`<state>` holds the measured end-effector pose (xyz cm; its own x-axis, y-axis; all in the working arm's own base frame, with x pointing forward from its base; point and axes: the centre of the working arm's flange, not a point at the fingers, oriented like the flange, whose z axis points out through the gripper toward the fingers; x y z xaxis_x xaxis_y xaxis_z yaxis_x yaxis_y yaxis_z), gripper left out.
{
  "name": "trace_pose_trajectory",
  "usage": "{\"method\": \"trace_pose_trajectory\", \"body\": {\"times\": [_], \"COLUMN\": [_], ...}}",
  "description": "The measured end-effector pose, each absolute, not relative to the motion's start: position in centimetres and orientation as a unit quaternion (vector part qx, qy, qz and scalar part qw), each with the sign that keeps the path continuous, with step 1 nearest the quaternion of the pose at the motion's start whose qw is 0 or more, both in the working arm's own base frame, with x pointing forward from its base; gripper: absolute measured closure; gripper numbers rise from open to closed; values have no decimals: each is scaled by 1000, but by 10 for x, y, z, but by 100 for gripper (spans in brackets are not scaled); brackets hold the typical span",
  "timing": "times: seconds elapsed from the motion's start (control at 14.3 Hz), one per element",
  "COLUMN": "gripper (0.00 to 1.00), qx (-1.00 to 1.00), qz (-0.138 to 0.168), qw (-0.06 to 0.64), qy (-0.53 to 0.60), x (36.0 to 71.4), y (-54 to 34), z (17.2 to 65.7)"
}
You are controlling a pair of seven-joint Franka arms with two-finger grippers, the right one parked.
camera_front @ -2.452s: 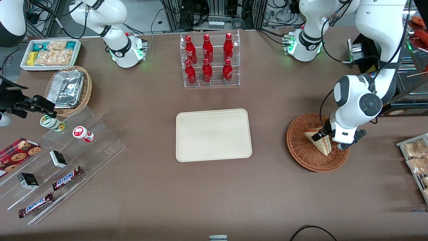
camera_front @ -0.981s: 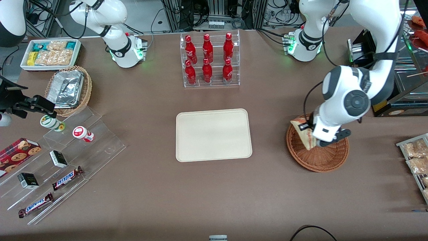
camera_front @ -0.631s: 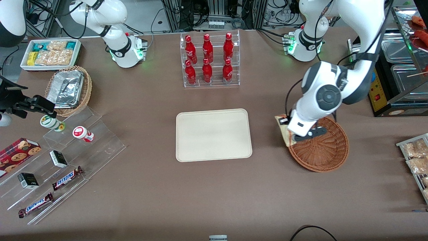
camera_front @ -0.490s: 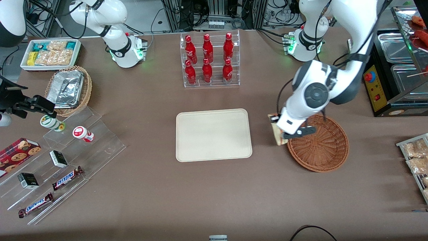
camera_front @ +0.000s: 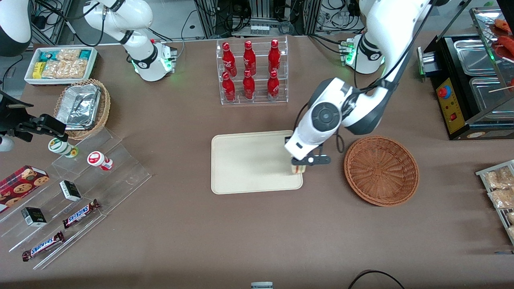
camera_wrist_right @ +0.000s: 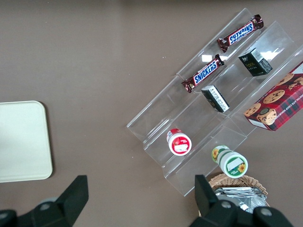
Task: Place sandwich from basket to tray
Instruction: 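Carry the held sandwich over the cream tray, then lower the sandwich onto the tray and open the left gripper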
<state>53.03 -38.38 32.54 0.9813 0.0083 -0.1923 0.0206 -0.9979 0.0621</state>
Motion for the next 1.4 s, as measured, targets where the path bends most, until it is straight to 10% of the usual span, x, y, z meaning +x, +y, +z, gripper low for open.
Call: {"method": "trace_pose_trajectory", "body": {"times": [1.4], "gripper": [85], "qx": [999], "qz": [-41], "qw": [10], "qy": [16], "x": [511], "y": [-518], "z": [250]}}
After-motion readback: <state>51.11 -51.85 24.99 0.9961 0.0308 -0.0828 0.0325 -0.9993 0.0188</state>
